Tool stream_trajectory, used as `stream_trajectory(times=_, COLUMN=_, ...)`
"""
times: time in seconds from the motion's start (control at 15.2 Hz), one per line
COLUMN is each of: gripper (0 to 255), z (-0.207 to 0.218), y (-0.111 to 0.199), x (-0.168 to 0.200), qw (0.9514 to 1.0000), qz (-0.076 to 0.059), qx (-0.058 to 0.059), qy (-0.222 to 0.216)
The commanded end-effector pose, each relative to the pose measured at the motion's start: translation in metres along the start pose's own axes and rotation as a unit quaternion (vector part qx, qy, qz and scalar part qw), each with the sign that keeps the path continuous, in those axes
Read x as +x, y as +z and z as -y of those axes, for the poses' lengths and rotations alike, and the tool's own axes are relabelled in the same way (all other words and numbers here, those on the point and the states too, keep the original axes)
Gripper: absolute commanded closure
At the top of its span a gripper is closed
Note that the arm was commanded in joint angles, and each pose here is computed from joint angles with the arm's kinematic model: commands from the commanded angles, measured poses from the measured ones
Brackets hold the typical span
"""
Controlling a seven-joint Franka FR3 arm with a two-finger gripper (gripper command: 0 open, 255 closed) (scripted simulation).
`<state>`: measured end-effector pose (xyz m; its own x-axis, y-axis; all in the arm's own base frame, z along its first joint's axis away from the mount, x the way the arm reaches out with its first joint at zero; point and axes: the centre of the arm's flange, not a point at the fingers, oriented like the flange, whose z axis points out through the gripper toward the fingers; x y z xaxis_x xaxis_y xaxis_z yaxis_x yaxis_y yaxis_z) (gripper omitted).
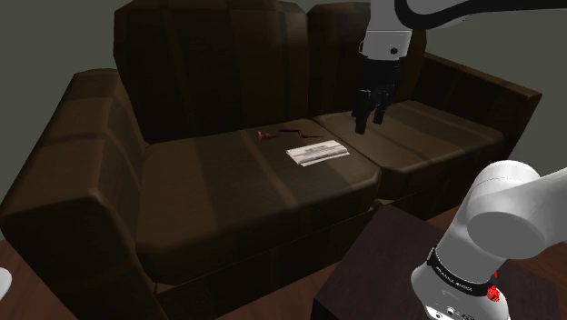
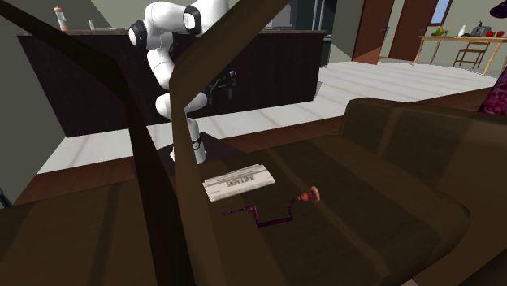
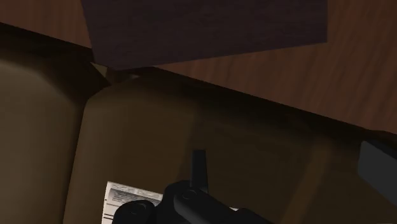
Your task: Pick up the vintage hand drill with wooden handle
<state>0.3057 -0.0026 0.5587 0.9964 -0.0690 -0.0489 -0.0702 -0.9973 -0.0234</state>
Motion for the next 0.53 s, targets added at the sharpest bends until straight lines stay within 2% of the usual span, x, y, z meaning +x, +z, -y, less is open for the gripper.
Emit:
stream_trajectory(times=0.0, gripper=0, z=0.0, y=0.0, x=0.0, qw=1.0, qz=0.0, qx=0.0, qy=0.0)
stream_trajectory(times=0.46, gripper=0, z=-0.039, y=0.031, x=0.077, qw=0.9997, qz=0.002, qx=-0.006, qy=-0.022)
